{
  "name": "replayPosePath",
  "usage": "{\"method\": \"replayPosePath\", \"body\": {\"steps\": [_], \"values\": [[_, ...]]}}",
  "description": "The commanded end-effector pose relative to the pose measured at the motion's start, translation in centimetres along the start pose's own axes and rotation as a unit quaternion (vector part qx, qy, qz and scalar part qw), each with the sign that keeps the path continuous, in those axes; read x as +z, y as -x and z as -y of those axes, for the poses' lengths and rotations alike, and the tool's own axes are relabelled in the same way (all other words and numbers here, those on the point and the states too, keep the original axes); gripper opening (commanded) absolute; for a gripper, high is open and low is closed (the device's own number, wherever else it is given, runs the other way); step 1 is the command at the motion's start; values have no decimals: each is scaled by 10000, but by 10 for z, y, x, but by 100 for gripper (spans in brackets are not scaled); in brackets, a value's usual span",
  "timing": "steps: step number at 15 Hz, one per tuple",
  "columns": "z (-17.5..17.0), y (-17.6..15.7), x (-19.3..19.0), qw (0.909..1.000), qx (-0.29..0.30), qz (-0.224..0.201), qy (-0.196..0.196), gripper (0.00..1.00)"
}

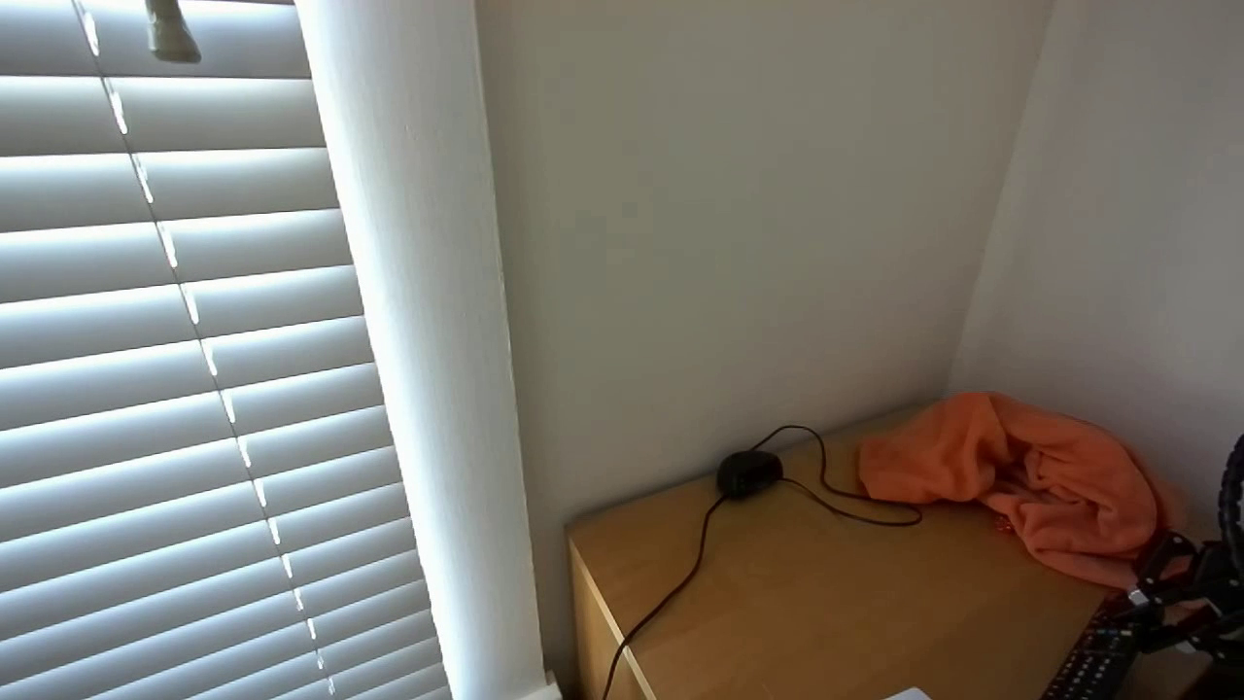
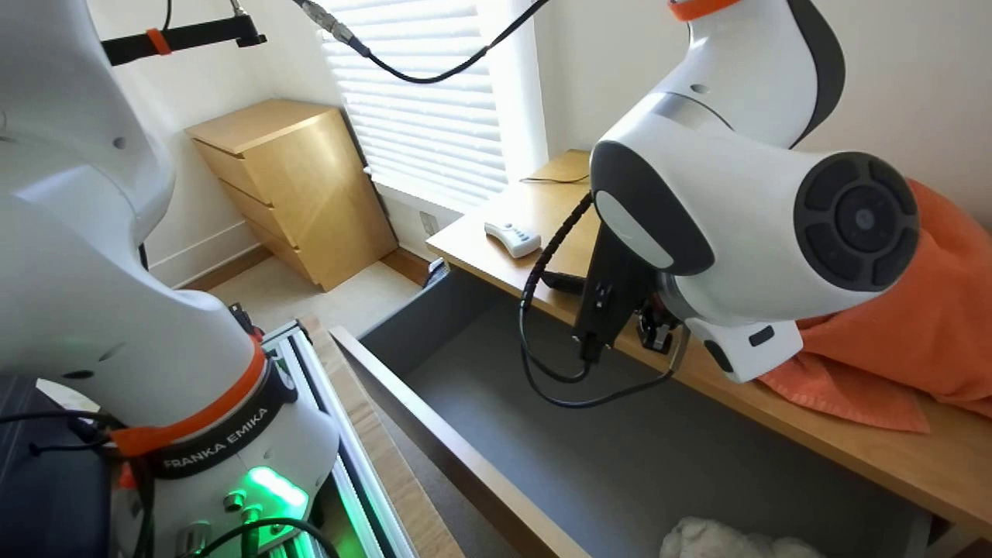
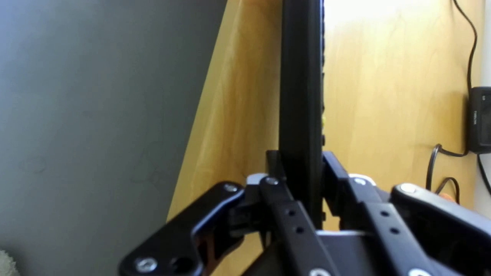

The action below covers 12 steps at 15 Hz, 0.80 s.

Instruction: Remove the remote controller from the opened drawer and put it on the counter top pointing forward

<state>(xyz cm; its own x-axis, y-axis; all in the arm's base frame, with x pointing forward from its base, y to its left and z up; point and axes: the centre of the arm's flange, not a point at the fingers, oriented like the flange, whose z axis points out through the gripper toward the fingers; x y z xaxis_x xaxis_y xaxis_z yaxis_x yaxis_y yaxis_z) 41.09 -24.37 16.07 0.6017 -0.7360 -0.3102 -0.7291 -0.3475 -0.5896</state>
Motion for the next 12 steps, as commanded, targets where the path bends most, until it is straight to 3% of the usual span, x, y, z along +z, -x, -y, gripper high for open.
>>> {"method": "replayPosePath", "body": {"steps": [1,2,3,10,12], "values": [[-11,-13,12,9999,-14,-133,86,7],[-12,-16,13,9998,-11,-142,105,21],[-12,-16,14,9998,8,-168,139,45],[-1,-18,9,9994,32,-317,160,95],[3,-17,8,9990,139,-400,166,100]]}}
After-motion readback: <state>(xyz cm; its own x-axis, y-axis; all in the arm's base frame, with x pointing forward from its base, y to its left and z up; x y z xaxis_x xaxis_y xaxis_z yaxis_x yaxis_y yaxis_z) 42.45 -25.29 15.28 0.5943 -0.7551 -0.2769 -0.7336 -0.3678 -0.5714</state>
